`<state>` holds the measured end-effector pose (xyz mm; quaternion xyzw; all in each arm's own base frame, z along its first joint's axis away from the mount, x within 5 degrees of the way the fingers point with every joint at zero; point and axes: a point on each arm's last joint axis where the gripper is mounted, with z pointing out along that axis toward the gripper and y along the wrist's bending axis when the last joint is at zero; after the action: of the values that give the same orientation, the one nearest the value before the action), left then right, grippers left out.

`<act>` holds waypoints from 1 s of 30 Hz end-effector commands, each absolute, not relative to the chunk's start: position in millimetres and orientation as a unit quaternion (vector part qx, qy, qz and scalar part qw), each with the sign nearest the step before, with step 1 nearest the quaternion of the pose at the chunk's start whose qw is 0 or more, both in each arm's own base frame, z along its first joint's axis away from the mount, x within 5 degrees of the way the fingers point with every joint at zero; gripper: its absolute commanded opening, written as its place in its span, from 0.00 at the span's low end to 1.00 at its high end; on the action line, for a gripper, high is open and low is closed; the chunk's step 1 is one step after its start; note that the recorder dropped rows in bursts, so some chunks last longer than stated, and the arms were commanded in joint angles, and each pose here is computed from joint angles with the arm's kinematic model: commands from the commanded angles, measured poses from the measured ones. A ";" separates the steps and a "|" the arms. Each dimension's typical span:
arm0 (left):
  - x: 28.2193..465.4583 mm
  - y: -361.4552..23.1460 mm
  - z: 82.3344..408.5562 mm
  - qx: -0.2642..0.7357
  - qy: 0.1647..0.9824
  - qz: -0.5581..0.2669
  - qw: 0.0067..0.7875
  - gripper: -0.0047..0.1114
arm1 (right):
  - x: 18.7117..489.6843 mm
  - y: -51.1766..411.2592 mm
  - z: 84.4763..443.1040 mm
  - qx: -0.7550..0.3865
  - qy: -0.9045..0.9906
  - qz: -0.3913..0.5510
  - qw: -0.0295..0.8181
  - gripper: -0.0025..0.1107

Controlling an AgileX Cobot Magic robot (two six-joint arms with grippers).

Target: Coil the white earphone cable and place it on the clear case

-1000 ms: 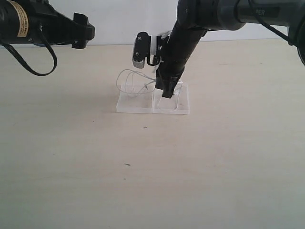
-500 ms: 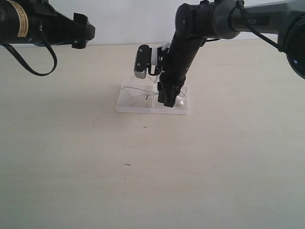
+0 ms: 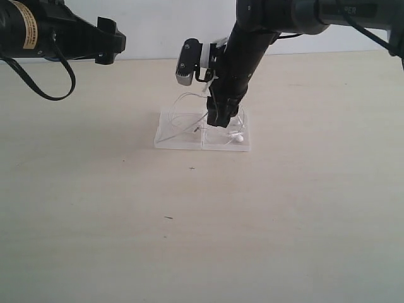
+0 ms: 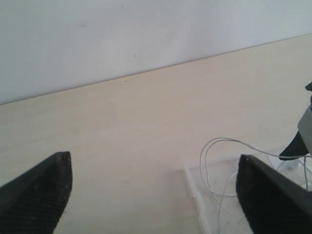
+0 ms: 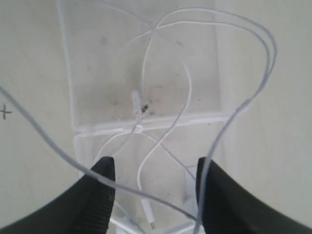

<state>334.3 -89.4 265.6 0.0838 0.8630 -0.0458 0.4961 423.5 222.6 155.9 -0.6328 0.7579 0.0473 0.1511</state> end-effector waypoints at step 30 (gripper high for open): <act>334.3 -87.7 269.6 0.076 0.861 -0.049 0.501 0.79 | 396.1 202.6 268.1 -0.557 0.807 0.017 0.197 0.54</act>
<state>334.3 -89.4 265.6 0.0838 0.8630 -0.0458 0.4961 399.9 206.4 249.2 -0.5826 0.7921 0.0269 0.1800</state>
